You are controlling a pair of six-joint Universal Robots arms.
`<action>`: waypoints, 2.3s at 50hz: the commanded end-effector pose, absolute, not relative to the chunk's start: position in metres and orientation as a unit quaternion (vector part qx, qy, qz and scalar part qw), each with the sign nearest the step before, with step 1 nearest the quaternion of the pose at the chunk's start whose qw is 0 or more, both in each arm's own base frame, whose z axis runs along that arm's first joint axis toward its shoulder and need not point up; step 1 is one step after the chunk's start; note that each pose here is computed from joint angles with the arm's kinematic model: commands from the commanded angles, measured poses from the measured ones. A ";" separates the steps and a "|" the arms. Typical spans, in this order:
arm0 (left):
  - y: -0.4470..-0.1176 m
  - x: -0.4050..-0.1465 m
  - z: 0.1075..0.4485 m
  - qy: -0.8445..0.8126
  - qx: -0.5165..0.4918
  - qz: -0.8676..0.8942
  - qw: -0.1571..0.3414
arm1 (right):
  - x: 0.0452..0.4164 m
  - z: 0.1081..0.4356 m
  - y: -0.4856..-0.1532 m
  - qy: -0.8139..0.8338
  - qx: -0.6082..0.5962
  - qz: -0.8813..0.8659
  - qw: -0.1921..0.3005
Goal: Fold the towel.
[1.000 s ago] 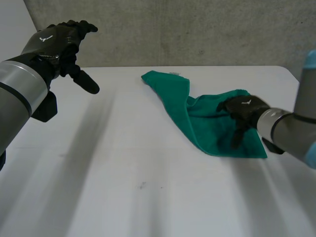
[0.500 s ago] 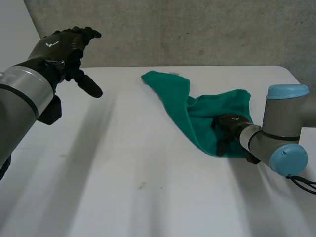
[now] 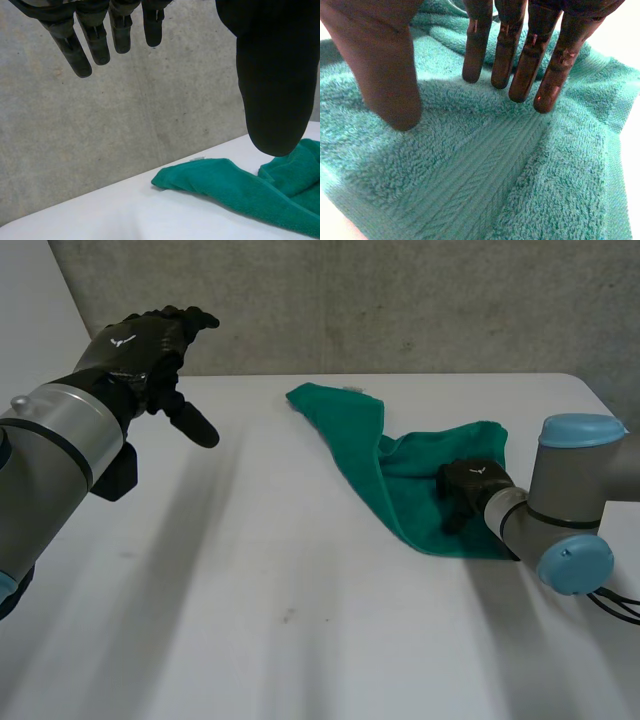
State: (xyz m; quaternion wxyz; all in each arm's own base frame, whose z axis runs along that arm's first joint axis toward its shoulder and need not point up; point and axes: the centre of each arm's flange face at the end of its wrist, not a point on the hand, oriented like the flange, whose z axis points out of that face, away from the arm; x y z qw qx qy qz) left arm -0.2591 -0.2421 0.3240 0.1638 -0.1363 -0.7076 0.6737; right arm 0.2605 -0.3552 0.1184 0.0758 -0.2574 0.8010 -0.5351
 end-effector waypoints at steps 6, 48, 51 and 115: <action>-0.241 -0.260 0.324 -0.708 -0.138 0.673 0.166 | 0.262 0.119 -0.359 0.788 -0.272 -0.548 0.072; -0.249 -0.297 0.279 -0.710 -0.175 0.657 0.183 | 0.281 0.127 -0.322 0.834 -0.187 -0.489 0.172; -0.249 -0.298 0.278 -0.711 -0.175 0.656 0.183 | 0.280 0.121 -0.324 0.835 -0.190 -0.491 0.160; -0.268 -0.315 0.257 -0.697 -0.185 0.666 0.190 | 0.282 0.220 -0.319 0.712 -0.297 -0.633 0.066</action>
